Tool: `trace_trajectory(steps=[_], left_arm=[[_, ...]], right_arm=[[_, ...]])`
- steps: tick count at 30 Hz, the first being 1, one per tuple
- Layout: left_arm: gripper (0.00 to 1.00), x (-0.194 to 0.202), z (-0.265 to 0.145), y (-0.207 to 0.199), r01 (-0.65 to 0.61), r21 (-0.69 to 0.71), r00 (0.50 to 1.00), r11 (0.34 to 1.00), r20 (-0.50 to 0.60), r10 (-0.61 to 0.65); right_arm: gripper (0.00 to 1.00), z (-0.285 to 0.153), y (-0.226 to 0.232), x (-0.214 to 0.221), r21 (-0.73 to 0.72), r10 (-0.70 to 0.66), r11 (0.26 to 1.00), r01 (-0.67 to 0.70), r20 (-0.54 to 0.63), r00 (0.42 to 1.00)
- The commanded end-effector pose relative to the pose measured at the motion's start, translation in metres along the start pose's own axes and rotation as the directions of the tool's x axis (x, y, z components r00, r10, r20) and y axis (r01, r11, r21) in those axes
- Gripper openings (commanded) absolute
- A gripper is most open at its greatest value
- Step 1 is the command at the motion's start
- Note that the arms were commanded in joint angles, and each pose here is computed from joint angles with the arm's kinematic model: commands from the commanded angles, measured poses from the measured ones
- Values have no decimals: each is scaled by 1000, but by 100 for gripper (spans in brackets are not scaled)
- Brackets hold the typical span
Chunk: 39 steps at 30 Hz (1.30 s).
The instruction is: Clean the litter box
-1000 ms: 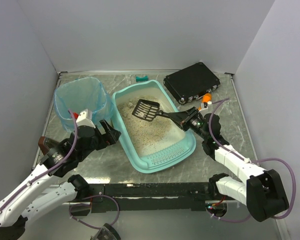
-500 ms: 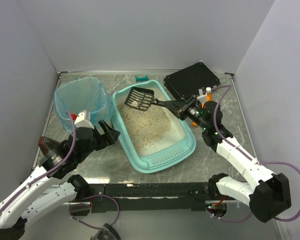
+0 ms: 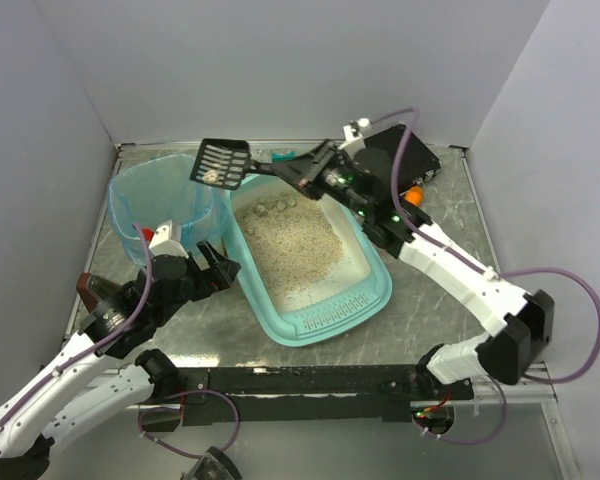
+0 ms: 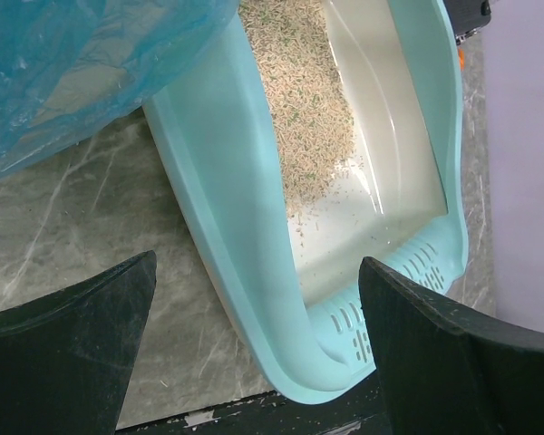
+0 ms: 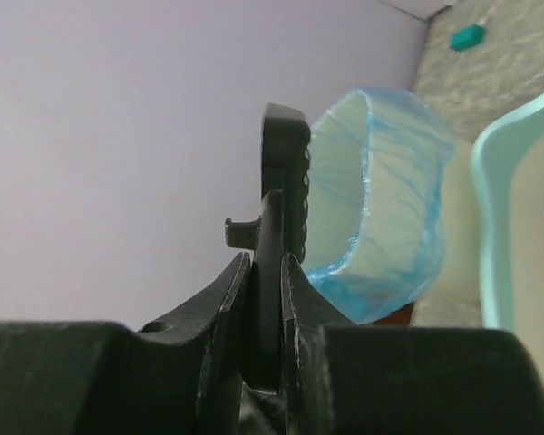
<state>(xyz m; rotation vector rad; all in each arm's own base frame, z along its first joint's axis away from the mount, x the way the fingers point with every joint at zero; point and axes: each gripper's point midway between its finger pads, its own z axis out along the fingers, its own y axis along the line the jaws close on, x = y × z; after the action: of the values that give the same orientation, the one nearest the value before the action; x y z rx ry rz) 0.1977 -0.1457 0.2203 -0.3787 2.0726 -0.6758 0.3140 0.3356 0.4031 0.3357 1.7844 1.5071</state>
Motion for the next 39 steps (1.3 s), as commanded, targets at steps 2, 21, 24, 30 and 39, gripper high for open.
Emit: trace_trajectory(steps=[2, 21, 24, 30, 39], left_arm=[[97, -6, -6, -6, 11, 32, 1000, 999, 22, -11], [97, 2, 0, 0, 17, 4, 1000, 1000, -5, -17], [97, 3, 0, -1, 22, 4, 1000, 1000, -11, -22], [97, 4, 2, -7, 38, 24, 999, 999, -15, -37], [97, 4, 16, -13, 26, -10, 999, 1000, -36, -26]], right_arm=[[0, 46, -3, 19, 83, -215, 973, 216, -26, 976], [0, 79, 80, 80, -121, -881, 438, 891, 136, 452], [0, 72, 89, 68, -94, -843, 505, 858, 160, 513], [0, 30, 111, 32, -77, -701, 684, 725, 202, 684], [0, -65, 96, -46, -66, -569, 794, 604, 269, 777]])
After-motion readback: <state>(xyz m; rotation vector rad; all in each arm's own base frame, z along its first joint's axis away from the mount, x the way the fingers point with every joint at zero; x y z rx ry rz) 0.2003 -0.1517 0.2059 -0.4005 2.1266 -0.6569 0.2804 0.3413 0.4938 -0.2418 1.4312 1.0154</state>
